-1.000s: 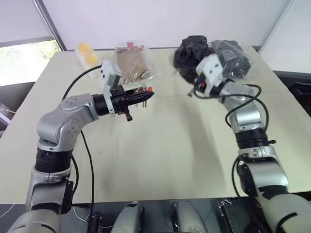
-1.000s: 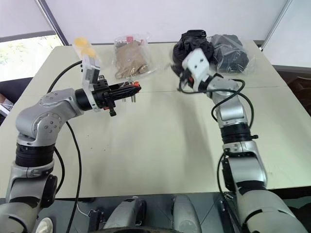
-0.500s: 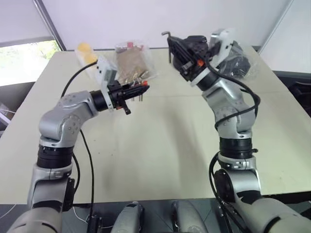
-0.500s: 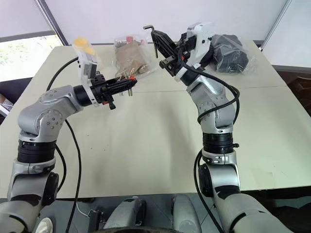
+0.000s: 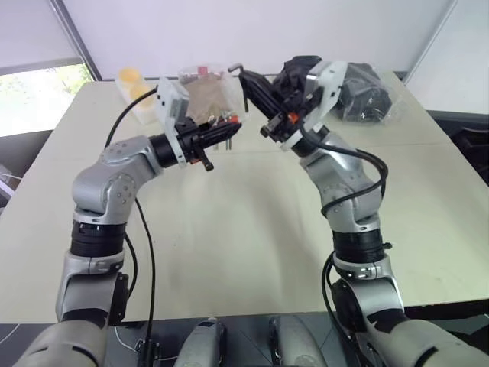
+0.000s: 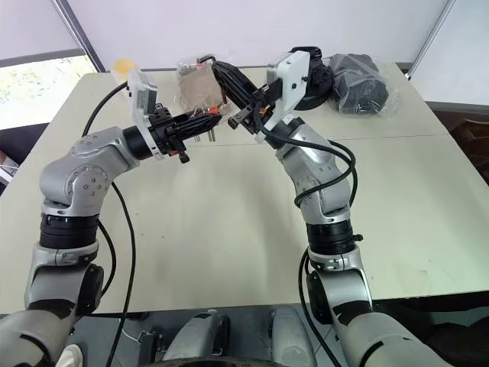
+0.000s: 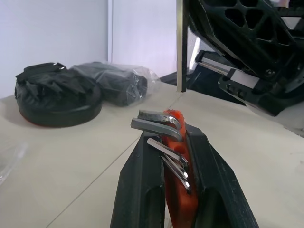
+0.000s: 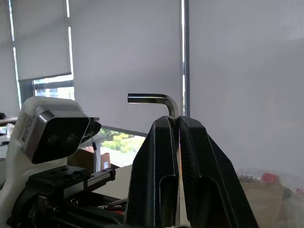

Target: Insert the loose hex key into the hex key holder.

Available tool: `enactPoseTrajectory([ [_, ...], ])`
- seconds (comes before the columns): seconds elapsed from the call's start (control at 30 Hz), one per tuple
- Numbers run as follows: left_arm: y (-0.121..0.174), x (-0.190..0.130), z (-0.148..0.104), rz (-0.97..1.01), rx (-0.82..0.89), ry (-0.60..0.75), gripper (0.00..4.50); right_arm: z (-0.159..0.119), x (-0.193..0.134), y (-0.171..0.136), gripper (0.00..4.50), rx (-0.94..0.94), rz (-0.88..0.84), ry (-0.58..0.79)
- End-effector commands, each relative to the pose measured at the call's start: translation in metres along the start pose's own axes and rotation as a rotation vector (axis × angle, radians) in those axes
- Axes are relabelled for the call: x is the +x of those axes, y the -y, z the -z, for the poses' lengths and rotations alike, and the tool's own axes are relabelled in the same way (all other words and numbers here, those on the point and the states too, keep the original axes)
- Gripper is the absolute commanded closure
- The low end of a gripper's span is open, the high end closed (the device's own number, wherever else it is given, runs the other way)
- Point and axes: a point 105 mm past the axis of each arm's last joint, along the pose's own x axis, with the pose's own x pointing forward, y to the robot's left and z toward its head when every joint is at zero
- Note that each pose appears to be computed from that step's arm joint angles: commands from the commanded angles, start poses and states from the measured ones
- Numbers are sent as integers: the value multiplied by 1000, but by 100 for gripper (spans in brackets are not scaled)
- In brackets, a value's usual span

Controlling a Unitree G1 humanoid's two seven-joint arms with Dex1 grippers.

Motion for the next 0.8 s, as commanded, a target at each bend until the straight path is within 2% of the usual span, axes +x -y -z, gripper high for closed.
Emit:
enactPoseTrajectory([
  [0.03,3,1,-17,13,53,41,450,-19,7,-7,448,-36,-17,77],
  [0.17,3,1,-17,15,53,39,450,-19,9,-11,448,-22,-32,87],
  [0.5,3,3,-19,11,56,48,450,2,7,-15,448,-8,-37,59],
  [0.8,3,3,-20,5,55,55,450,5,5,-15,448,-15,-37,47],
])
